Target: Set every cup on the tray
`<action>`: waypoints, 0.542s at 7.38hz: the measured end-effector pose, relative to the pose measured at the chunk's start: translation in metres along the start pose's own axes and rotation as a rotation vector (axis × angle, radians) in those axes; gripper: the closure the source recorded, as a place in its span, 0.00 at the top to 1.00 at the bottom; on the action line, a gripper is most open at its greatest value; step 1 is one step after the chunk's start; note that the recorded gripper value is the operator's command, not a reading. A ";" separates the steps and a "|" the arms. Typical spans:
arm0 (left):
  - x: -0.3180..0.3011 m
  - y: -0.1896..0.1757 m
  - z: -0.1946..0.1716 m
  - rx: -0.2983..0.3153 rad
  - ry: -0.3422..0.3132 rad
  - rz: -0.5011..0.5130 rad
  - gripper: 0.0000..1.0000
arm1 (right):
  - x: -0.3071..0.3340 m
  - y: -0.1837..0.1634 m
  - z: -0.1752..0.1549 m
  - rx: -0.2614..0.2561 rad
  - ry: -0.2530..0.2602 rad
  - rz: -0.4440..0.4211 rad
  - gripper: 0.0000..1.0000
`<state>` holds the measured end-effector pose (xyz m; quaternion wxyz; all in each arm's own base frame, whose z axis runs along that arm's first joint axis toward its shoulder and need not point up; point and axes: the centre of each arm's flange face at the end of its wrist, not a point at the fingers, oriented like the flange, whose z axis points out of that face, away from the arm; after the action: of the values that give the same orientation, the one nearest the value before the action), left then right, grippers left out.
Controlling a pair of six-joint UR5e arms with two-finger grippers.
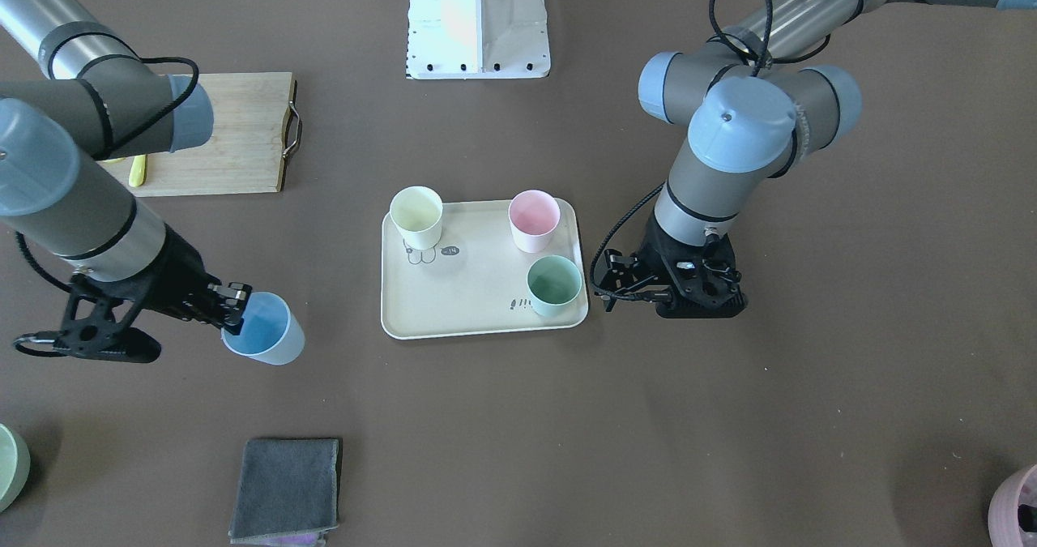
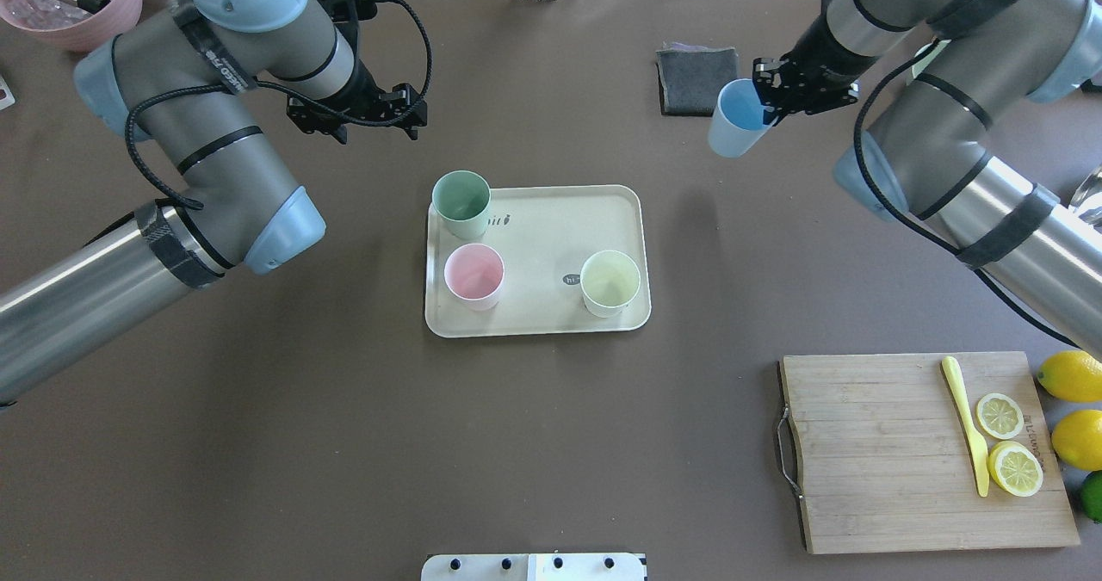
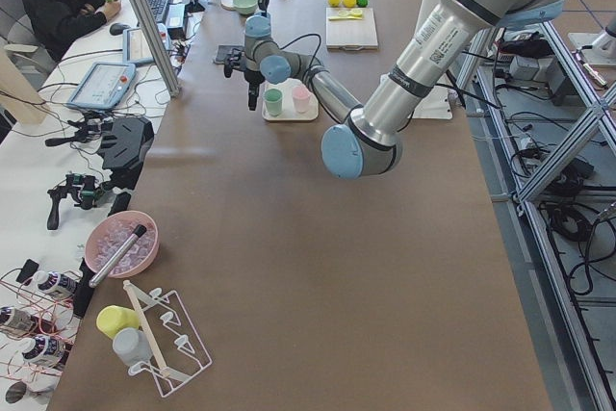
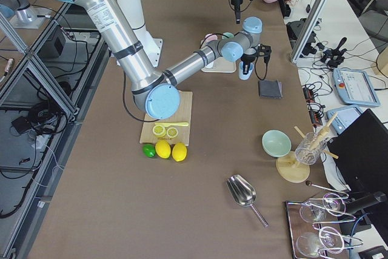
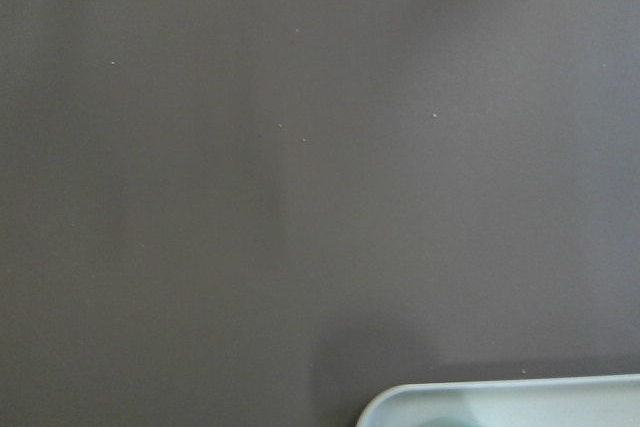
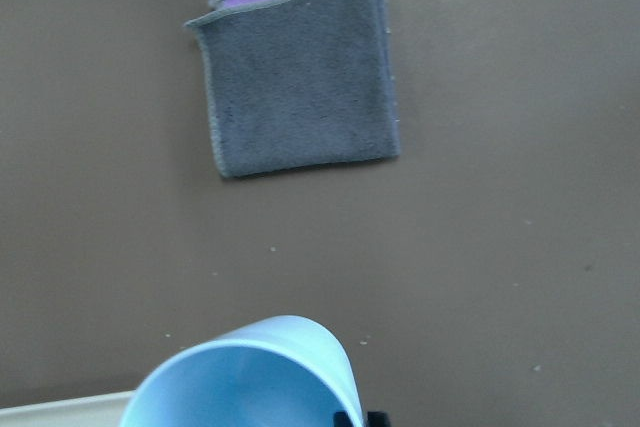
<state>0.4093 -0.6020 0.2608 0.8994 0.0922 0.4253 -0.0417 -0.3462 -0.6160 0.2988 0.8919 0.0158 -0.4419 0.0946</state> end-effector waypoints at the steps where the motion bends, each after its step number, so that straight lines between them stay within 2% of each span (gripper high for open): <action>1: -0.019 -0.003 -0.003 0.000 -0.007 0.014 0.98 | -0.039 0.018 0.011 -0.001 -0.009 0.011 0.00; 4: -0.041 -0.008 -0.005 0.003 -0.019 0.032 0.98 | -0.105 0.075 0.052 0.008 0.000 -0.016 0.00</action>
<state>0.3784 -0.6093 0.2881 0.9039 0.0998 0.4149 -0.0287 -0.4626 -0.5644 0.2436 0.8927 0.0229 -0.4412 0.0893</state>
